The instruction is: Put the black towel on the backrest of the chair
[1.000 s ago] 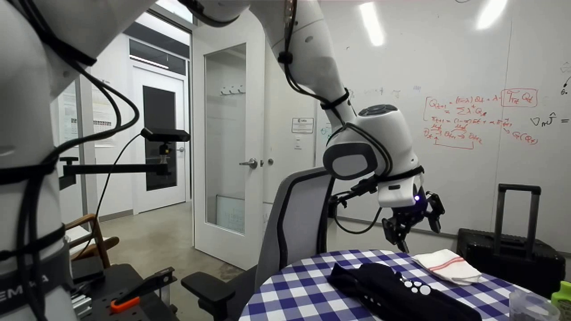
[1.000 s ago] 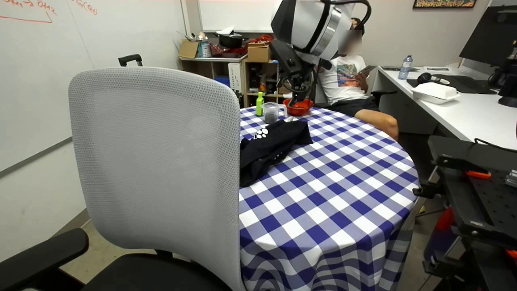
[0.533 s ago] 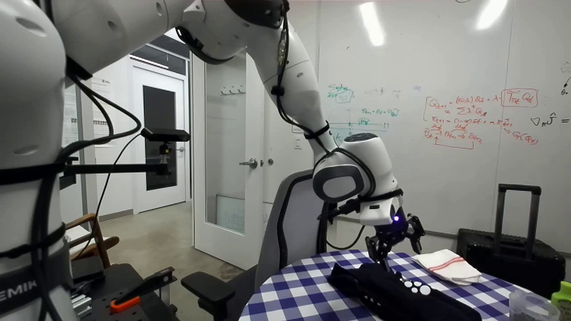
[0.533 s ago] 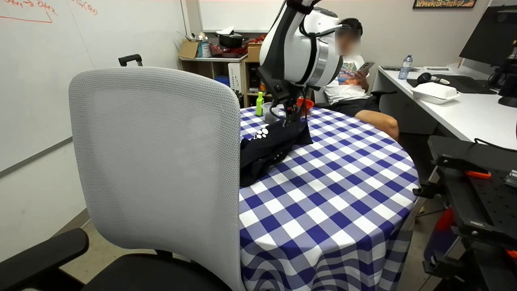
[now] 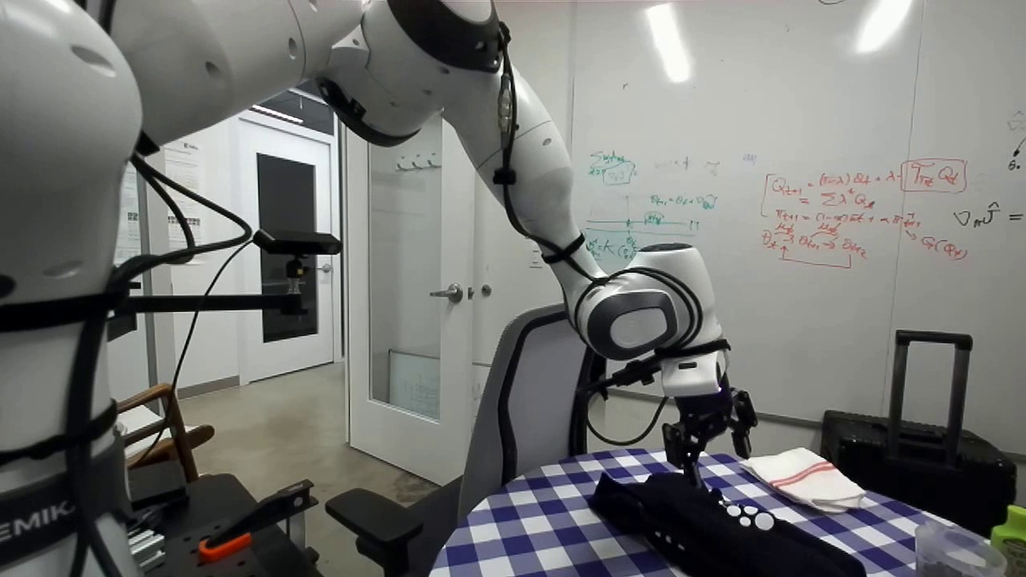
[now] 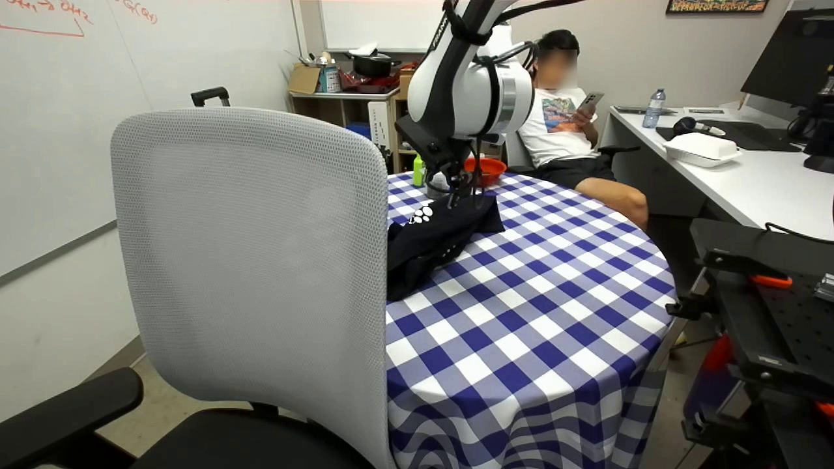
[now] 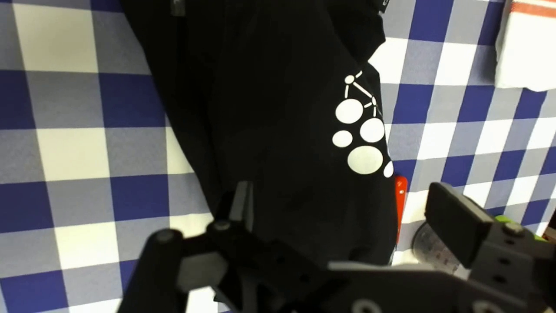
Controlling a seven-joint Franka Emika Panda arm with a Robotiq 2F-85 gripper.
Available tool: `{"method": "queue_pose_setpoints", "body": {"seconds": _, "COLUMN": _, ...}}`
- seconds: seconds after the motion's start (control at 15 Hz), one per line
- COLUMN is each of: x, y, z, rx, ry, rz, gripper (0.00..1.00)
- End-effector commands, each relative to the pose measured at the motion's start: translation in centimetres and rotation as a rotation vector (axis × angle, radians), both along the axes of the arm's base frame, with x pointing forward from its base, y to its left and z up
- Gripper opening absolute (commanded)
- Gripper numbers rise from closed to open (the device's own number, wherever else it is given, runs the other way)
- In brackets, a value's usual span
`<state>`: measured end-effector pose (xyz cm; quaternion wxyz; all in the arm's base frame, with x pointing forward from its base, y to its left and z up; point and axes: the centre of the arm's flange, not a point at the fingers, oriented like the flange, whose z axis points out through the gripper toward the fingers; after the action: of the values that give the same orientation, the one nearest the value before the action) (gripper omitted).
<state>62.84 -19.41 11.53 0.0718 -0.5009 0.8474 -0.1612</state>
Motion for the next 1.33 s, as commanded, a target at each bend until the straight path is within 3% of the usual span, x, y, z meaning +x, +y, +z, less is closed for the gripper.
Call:
{"method": "queue_pose_setpoints", "body": {"seconds": 0.0, "x": 3.3, "y": -1.1, "z": -0.3, "rx": -0.006, "ry": 0.050, "rz": 0.020, "gripper": 1.00}}
{"method": "queue_pose_setpoints", "body": {"seconds": 0.53, "x": 4.0, "y": -0.1, "z": -2.6, "rx": 0.022, "ry": 0.159, "rz": 0.058, "gripper": 1.00}}
{"method": "queue_pose_setpoints", "body": {"seconds": 1.2, "x": 2.0, "y": 2.4, "z": -7.8, "rx": 0.033, "ry": 0.245, "rz": 0.098, "gripper": 1.00}}
{"method": "queue_pose_setpoints", "body": {"seconds": 1.27, "x": 2.1, "y": 2.5, "z": -8.4, "rx": 0.025, "ry": 0.250, "rz": 0.102, "gripper": 0.75}}
